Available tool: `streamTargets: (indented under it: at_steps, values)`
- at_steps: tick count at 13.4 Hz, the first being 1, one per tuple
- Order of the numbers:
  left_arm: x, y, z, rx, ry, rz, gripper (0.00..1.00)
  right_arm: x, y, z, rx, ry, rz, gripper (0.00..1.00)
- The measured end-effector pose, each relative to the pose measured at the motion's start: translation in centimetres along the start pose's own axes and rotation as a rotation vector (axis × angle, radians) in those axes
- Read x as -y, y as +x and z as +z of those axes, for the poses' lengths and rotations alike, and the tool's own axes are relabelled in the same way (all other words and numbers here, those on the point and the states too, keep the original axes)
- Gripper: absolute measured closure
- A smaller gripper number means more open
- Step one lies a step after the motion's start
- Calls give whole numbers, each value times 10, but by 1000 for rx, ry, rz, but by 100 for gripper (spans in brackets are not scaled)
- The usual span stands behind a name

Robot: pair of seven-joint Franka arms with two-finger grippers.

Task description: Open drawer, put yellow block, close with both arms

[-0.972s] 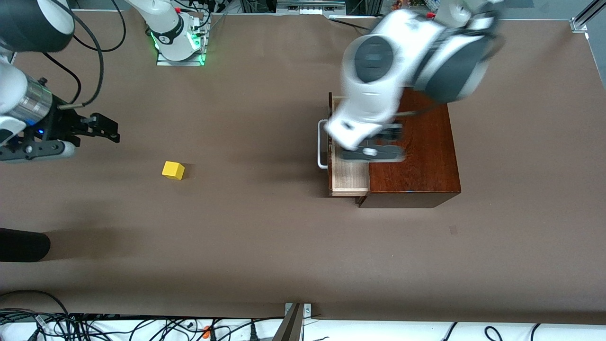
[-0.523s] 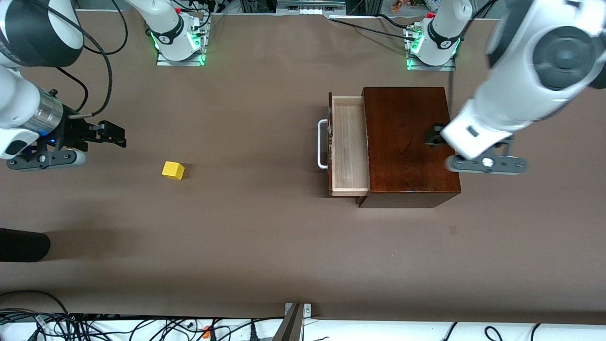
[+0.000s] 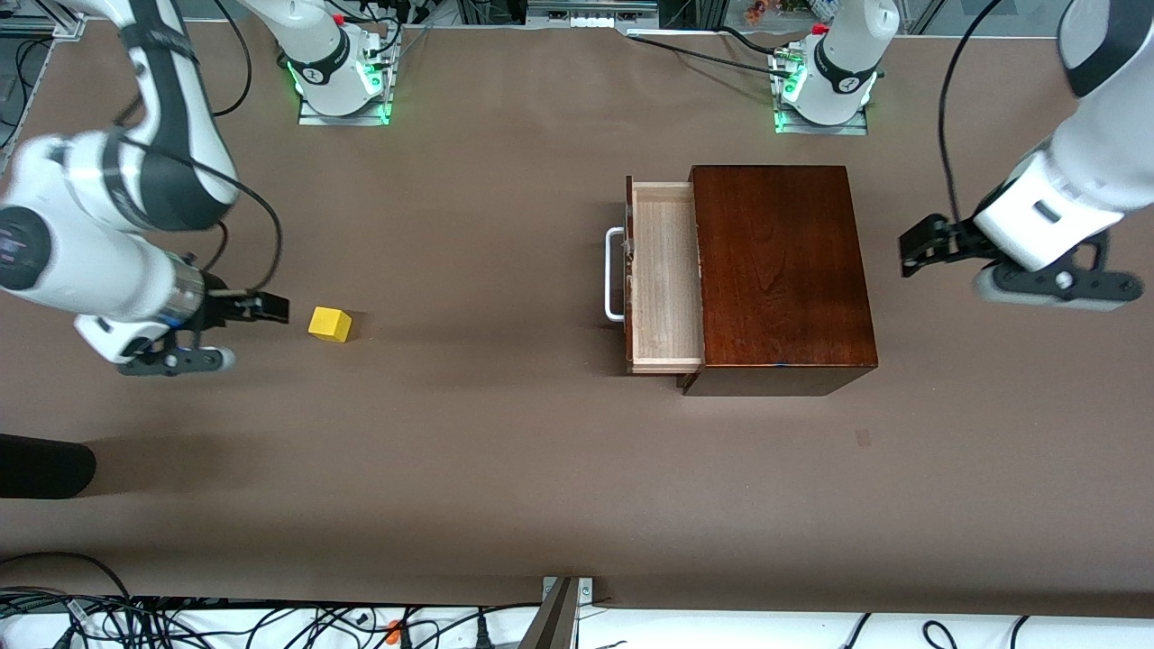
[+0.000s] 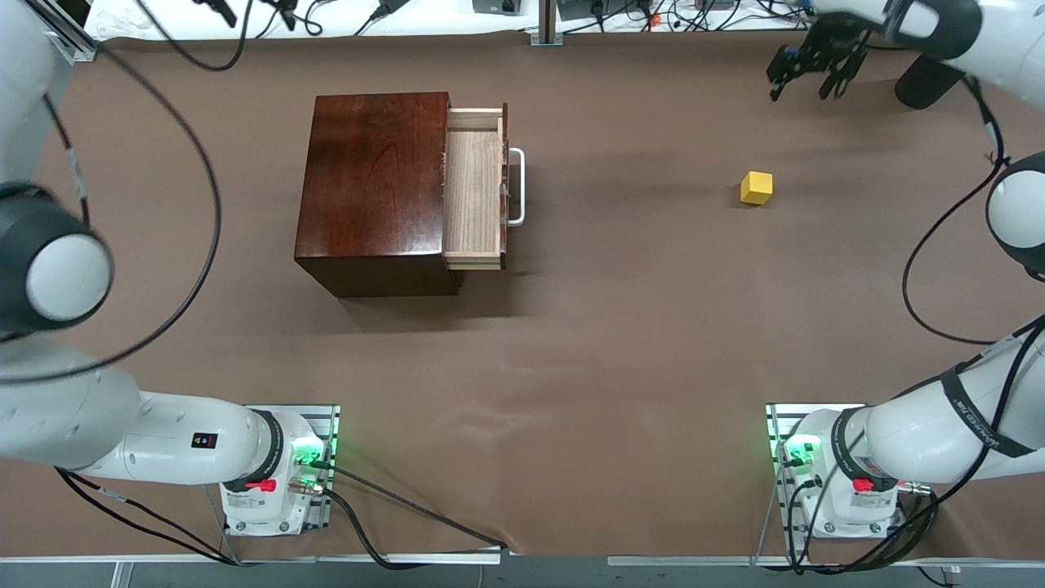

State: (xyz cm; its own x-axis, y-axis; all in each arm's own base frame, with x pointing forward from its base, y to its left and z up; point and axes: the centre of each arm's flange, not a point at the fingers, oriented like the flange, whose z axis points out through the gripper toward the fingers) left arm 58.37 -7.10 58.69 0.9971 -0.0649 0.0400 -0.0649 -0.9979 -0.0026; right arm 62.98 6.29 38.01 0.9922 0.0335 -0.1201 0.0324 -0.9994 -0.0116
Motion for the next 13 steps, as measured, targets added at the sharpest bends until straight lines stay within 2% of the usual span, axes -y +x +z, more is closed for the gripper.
streamTargets:
  at_steps: [1,3,6,9,13]
  values:
    - [6,-12,4,-14,0,-4,0,0,-3,23,-12,0,11,0]
    - [6,-27,8,4,3,-5,0,-1,-13,62,-29,0,21,0]
    - [4,-32,6,26,5,-1,0,-4,-30,108,-55,0,39,0]
    - [3,-32,5,27,5,1,0,-6,-45,140,-80,0,47,0]
    - [5,-32,4,26,5,-3,0,-2,-48,170,-81,1,44,0]
